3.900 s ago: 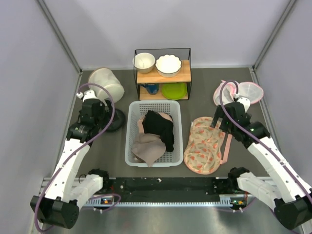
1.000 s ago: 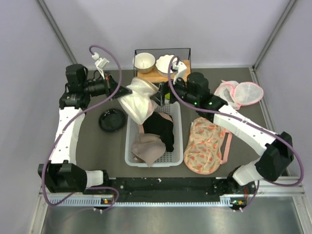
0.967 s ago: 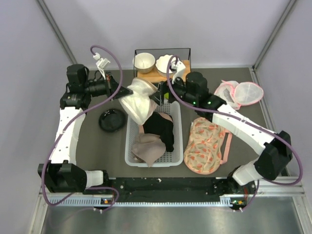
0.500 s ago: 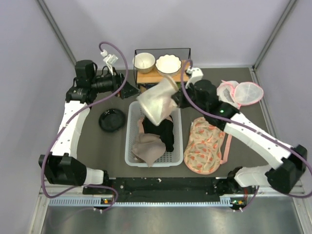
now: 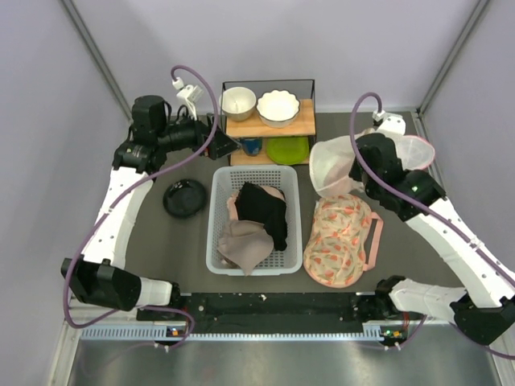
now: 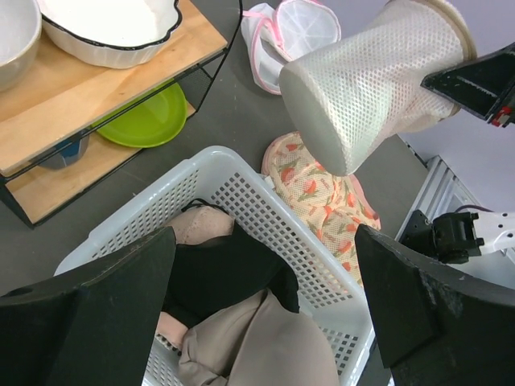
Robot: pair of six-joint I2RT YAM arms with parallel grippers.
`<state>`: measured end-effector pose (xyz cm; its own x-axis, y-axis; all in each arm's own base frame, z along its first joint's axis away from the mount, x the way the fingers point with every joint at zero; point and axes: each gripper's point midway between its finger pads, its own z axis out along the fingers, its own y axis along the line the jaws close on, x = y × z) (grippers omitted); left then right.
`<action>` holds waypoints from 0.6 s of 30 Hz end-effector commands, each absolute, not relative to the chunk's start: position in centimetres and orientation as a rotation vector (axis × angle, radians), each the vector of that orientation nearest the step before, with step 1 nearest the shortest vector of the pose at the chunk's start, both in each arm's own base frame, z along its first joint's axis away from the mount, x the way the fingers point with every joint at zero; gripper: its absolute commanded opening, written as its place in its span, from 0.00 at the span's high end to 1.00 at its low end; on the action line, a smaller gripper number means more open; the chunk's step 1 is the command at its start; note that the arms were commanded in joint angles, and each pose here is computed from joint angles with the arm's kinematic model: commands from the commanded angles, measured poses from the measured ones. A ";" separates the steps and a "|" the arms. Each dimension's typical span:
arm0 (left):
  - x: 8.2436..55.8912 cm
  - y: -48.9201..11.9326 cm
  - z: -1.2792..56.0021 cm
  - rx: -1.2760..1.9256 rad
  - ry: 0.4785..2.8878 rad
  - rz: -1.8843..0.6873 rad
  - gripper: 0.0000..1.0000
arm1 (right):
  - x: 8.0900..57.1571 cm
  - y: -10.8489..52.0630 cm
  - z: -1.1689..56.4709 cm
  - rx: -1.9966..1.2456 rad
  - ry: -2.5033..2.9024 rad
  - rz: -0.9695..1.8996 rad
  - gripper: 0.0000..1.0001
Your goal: Unzip the laundry bag and remove the bra
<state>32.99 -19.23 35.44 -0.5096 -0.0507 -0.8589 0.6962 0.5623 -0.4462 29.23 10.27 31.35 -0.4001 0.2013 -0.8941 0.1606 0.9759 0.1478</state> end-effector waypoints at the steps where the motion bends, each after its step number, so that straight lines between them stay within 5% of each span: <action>1: 31.9 -19.6 36.4 0.537 1.854 -1.017 0.01 | 29.1 8.3 30.9 0.353 2.008 -0.080 1.00; 8: 31.7 -21.8 34.1 0.560 1.915 -1.028 0.01 | 33.2 12.0 25.9 0.293 2.178 -0.117 1.00; 9: 31.7 -22.5 33.6 0.570 1.933 -1.039 0.01 | 33.7 13.6 25.3 0.242 2.223 -0.062 0.87; 10: 31.8 -22.8 33.3 0.569 1.946 -1.046 0.01 | 33.6 16.1 24.7 0.175 2.292 0.068 0.28; 11: 31.6 -23.0 33.0 0.568 1.961 -1.050 0.01 | 33.8 17.1 24.9 0.161 2.301 0.119 0.09; 12: 31.5 -23.3 32.8 0.573 1.970 -1.052 0.01 | 33.7 17.5 25.2 0.166 2.293 0.157 0.01; 18: 30.4 -24.3 31.9 0.576 2.005 -1.019 0.01 | 32.8 13.5 27.7 0.275 2.150 0.264 0.01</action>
